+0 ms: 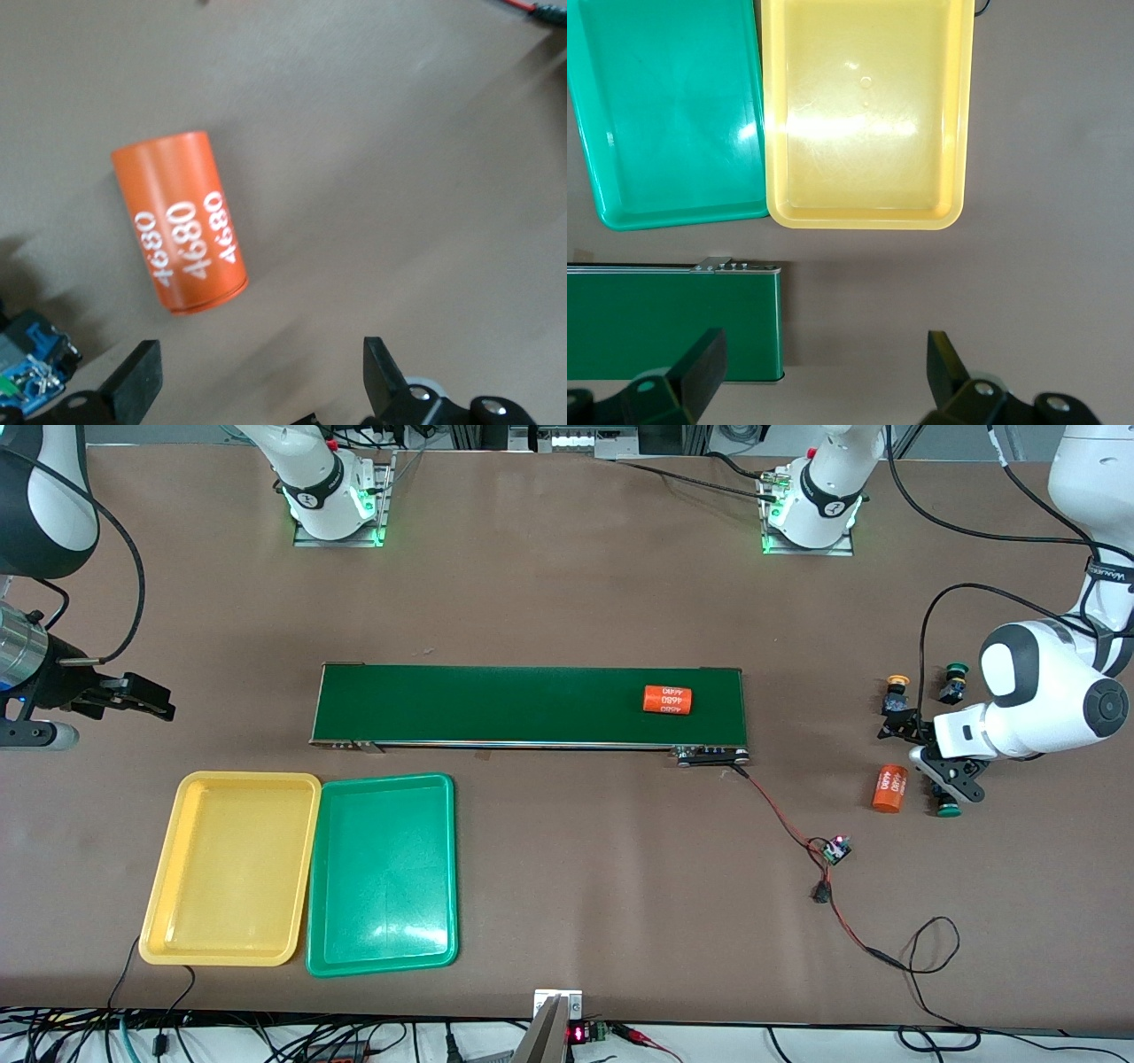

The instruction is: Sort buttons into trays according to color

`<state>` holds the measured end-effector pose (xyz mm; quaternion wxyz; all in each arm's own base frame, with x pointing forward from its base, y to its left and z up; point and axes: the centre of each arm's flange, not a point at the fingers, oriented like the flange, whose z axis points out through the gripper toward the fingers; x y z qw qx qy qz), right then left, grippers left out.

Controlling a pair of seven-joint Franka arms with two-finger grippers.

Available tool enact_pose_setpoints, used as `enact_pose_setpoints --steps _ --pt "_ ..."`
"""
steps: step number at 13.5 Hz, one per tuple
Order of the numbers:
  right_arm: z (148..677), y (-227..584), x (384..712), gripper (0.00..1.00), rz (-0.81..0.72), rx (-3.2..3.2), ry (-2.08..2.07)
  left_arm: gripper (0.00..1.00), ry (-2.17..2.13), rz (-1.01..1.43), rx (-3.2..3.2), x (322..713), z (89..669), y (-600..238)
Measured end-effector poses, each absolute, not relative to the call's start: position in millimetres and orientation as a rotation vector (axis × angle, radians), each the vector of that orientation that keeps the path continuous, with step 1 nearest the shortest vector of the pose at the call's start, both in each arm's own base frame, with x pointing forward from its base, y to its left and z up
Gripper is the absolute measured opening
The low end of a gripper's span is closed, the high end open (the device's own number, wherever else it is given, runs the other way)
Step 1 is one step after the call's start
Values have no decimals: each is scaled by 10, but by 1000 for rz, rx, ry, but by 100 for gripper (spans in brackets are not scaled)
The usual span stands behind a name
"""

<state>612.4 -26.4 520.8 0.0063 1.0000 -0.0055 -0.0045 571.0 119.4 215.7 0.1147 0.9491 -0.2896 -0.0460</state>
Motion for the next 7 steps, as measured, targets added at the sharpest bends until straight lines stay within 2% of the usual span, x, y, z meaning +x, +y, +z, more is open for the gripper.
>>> enact_pose_setpoints --steps 7 --pt "5209 -262 6124 100 -14 3129 -17 100 -772 -91 2815 5866 2246 1342"
